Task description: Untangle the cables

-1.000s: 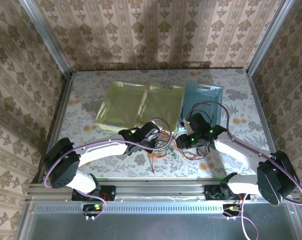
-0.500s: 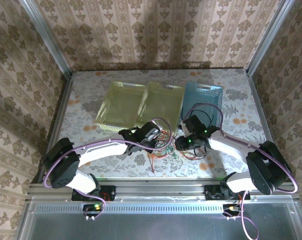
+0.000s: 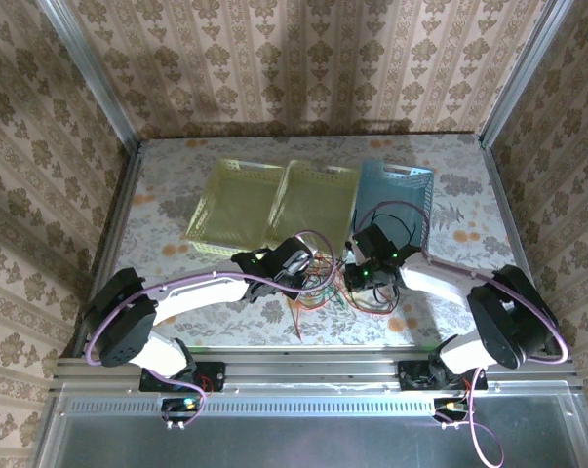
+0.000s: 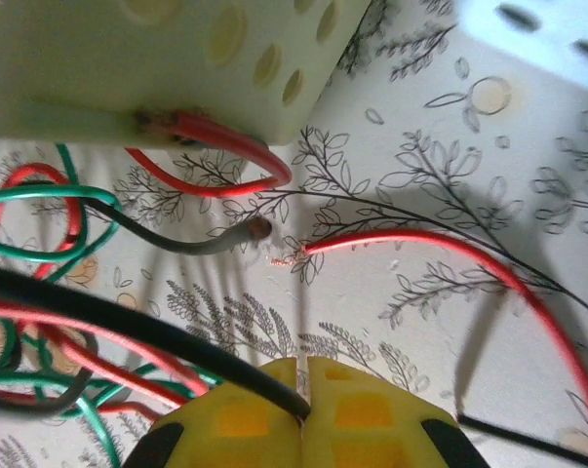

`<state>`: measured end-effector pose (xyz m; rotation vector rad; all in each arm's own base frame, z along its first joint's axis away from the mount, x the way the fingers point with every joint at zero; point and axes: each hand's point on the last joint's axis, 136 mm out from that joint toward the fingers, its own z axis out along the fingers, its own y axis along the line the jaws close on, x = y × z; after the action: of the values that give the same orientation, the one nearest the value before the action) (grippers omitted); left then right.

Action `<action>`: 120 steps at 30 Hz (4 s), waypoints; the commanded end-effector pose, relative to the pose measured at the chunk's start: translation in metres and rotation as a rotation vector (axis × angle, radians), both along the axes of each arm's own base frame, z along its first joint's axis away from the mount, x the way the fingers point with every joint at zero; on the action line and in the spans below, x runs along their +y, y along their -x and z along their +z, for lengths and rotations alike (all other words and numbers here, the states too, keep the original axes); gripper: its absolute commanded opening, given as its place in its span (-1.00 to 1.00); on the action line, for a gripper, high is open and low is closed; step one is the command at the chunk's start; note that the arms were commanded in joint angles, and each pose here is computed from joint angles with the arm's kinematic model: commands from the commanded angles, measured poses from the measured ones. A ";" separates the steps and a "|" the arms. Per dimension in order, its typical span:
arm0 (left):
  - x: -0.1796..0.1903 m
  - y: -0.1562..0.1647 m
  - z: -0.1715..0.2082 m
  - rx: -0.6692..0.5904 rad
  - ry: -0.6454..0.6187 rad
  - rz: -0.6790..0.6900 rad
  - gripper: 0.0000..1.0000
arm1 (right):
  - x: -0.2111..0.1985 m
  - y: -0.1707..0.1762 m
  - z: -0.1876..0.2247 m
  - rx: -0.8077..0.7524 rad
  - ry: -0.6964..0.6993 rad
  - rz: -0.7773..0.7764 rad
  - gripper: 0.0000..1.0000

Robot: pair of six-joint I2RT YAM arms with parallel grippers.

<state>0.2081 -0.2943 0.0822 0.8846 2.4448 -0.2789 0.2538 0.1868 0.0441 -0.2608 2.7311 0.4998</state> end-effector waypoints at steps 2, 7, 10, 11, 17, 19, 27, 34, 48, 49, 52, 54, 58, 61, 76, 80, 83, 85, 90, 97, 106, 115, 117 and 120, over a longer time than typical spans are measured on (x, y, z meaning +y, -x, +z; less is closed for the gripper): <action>-0.002 -0.003 0.002 -0.014 -0.026 0.000 -0.94 | -0.011 -0.007 0.058 -0.147 -0.018 -0.052 -0.95; -0.003 -0.004 -0.002 -0.008 -0.033 0.004 -0.49 | -0.025 -0.020 0.144 -0.357 -0.090 -0.143 -1.00; -0.004 -0.003 -0.005 -0.001 -0.038 -0.001 -0.47 | -0.036 -0.029 0.197 -0.484 -0.118 -0.210 -1.00; -0.004 -0.004 -0.005 -0.001 -0.037 -0.001 -0.47 | -0.040 -0.031 0.214 -0.527 -0.125 -0.230 -1.00; -0.006 -0.003 -0.008 0.007 -0.037 -0.005 -0.48 | -0.048 -0.034 0.296 -0.713 -0.225 -0.282 -1.00; -0.006 -0.002 -0.009 0.007 -0.036 -0.005 -0.48 | -0.051 -0.033 0.315 -0.756 -0.260 -0.303 -1.00; -0.004 -0.003 -0.011 0.004 -0.044 -0.001 -0.56 | -0.074 -0.025 0.361 -0.881 -0.351 -0.423 -1.00; -0.003 -0.004 -0.012 0.000 -0.049 0.005 -0.72 | -0.109 -0.008 0.408 -1.064 -0.405 -0.555 -1.00; 0.048 -0.025 -0.023 -0.073 -0.303 0.237 -1.00 | -0.227 0.045 0.412 -1.177 -0.058 -1.040 -1.00; 0.055 -0.026 -0.022 -0.085 -0.333 0.265 -1.00 | -0.235 0.050 0.410 -1.174 -0.026 -1.072 -1.00; 0.074 -0.029 -0.019 -0.110 -0.402 0.332 -1.00 | -0.254 0.064 0.406 -1.164 0.077 -1.153 -1.00; 0.079 -0.027 -0.021 -0.110 -0.411 0.344 -1.00 | -0.263 0.072 0.405 -1.166 0.125 -1.190 -1.00; 0.089 -0.026 -0.021 -0.097 -0.389 0.391 -1.00 | -0.278 0.086 0.408 -1.182 0.193 -1.253 -1.00; 0.092 -0.027 -0.021 -0.082 -0.348 0.414 -1.00 | -0.286 0.095 0.411 -1.186 0.247 -1.278 -1.00; 0.057 -0.027 -0.006 -0.124 -0.242 0.259 -1.00 | -0.245 0.058 0.428 -1.146 0.336 -0.923 -1.00; 0.019 -0.026 0.013 -0.158 -0.115 0.160 -1.00 | -0.186 0.007 0.385 -0.979 0.277 -0.691 -1.00; 0.005 -0.031 0.033 -0.201 -0.036 0.136 -1.00 | -0.149 -0.015 0.360 -0.913 0.203 -0.627 -1.00; 0.002 -0.036 0.048 -0.235 0.001 0.138 -1.00 | -0.128 -0.027 0.348 -0.889 0.178 -0.600 -1.00; 0.005 -0.052 0.075 -0.253 0.129 0.207 -1.00 | -0.096 -0.061 0.312 -0.802 0.231 -0.566 -1.00; 0.034 -0.073 0.100 -0.345 0.160 0.368 -1.00 | -0.112 -0.118 0.252 -0.636 0.122 -0.673 -1.00; 0.031 -0.070 0.094 -0.319 0.195 0.368 -1.00 | -0.120 -0.163 0.238 -0.654 0.099 -0.672 -1.00; 0.027 -0.060 0.081 -0.288 0.159 0.347 -1.00 | -0.126 -0.194 0.203 -0.613 0.210 -0.702 -1.00; 0.027 -0.060 0.080 -0.286 0.156 0.346 -1.00 | -0.132 -0.190 0.189 -0.575 0.236 -0.739 -1.00; 0.026 -0.060 0.079 -0.287 0.146 0.344 -1.00 | -0.141 -0.178 0.166 -0.524 0.257 -0.796 -1.00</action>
<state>0.2692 -0.2697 0.1673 0.4092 2.2057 -0.2066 0.4411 0.0632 0.2220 0.4417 2.1337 -0.0659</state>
